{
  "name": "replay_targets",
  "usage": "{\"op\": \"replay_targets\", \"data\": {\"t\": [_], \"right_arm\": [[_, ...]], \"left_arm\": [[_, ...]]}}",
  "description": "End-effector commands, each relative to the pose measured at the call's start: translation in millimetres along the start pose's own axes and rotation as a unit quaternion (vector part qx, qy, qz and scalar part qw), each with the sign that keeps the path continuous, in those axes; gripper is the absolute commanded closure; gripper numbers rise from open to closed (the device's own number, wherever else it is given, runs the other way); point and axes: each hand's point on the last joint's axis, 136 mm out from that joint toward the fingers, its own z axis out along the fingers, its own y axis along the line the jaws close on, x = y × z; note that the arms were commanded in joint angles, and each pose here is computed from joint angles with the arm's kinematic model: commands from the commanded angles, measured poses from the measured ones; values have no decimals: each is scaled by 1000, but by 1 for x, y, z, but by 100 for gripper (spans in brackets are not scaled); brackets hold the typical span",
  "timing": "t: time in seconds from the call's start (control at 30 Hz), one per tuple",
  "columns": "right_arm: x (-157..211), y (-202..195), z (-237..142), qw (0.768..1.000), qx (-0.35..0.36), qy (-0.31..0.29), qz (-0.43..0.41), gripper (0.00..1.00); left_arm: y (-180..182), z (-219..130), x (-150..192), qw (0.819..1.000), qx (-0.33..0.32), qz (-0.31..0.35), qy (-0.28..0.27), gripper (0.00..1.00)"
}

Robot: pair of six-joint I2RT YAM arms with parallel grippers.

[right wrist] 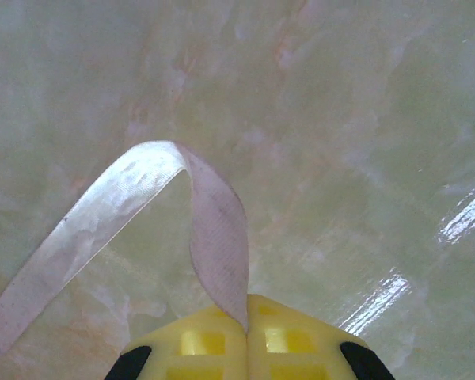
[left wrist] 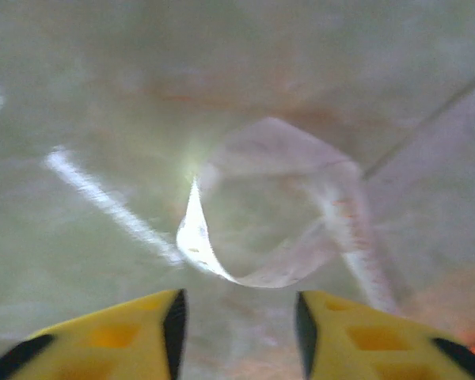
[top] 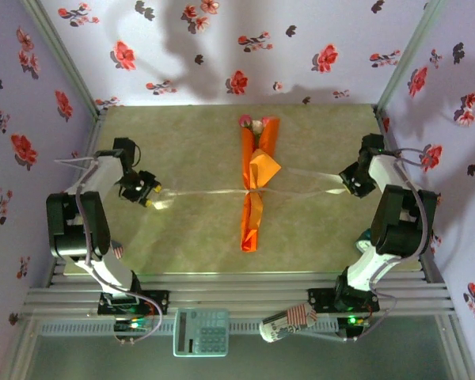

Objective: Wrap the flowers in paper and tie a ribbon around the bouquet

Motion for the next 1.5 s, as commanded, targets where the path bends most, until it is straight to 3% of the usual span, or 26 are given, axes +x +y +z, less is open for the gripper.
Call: {"op": "replay_targets", "data": {"t": [0.0,0.07,0.23,0.4,0.57,0.77,1.0,1.13,1.37,1.47], "right_arm": [[-1,-2,-8,1000,8,-13,4,100],[0,1,-8,1000,6,-11,1,100],[3,5,-7,1000,2,-8,-5,100],[4,6,-7,1000,1,-8,-14,100],[6,7,-6,1000,1,-6,-18,100],[8,5,-4,1000,1,-4,-17,100],[7,6,-5,1000,0,-6,-19,100],[6,8,-5,1000,-1,-5,-18,100],[6,9,-5,1000,-1,-5,-20,100],[6,9,-6,1000,-2,-5,-21,100]], "left_arm": [[34,-32,3,995,-81,-23,-53,40],[30,-43,11,995,-78,-29,-60,32],[-11,-47,50,996,-18,-76,-47,33],[-66,-13,66,985,41,-167,-13,33],[-92,24,51,975,19,-221,-2,34],[-95,48,31,969,-17,-247,-9,36],[-89,55,38,969,-50,-240,-2,38],[-67,48,40,968,-91,-235,-18,39],[-75,68,40,967,-63,-247,-7,39],[-80,75,33,966,-56,-251,-9,44]]}}
